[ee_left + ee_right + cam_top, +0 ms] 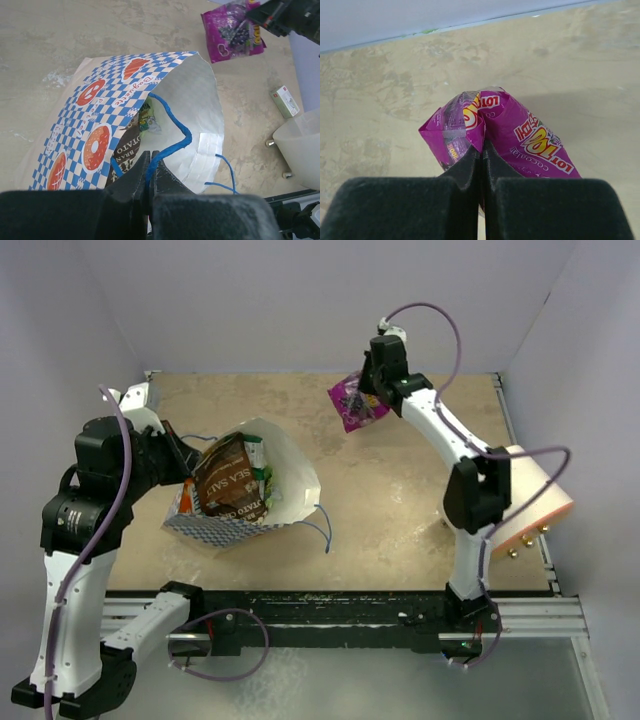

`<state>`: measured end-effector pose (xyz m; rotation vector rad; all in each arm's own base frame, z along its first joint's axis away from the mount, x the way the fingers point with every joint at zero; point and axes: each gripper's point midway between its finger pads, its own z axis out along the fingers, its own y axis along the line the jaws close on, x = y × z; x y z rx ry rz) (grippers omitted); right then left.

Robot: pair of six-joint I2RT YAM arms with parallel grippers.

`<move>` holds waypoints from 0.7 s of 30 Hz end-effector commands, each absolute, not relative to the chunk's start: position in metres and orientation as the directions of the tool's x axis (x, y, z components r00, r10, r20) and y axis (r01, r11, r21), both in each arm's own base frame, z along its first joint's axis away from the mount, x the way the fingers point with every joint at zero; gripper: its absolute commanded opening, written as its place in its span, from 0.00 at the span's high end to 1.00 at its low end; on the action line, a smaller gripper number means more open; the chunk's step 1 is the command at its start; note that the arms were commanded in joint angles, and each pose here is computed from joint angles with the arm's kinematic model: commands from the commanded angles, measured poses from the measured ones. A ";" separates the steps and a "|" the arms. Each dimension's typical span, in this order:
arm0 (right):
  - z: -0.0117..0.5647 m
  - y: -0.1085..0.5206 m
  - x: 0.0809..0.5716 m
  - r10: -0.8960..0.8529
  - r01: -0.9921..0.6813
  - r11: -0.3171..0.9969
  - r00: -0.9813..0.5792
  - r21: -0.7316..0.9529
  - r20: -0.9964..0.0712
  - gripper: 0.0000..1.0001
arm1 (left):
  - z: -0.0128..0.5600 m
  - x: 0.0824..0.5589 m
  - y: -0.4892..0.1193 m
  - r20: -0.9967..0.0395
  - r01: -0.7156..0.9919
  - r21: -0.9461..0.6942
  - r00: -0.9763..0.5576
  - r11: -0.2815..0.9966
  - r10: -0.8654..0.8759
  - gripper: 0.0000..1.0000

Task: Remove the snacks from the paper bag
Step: Place the snack at the center of the board.

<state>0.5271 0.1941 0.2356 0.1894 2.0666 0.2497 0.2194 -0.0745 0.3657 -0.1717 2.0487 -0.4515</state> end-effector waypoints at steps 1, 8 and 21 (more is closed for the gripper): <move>0.304 0.260 0.561 0.351 -0.221 0.860 -0.400 0.461 -0.847 1.00 | 0.386 0.214 -0.065 -0.862 0.079 -0.341 -0.424 0.937 -0.278 1.00; 0.251 0.273 0.617 0.403 -0.199 0.829 -0.435 0.523 -0.805 1.00 | 0.381 0.215 -0.051 -0.879 0.036 -0.282 -0.411 0.959 -0.243 1.00; 0.170 0.197 0.698 0.465 -0.098 0.836 -0.395 0.540 -0.792 0.99 | 0.377 0.225 -0.057 -0.906 0.098 -0.253 -0.373 0.963 -0.200 1.00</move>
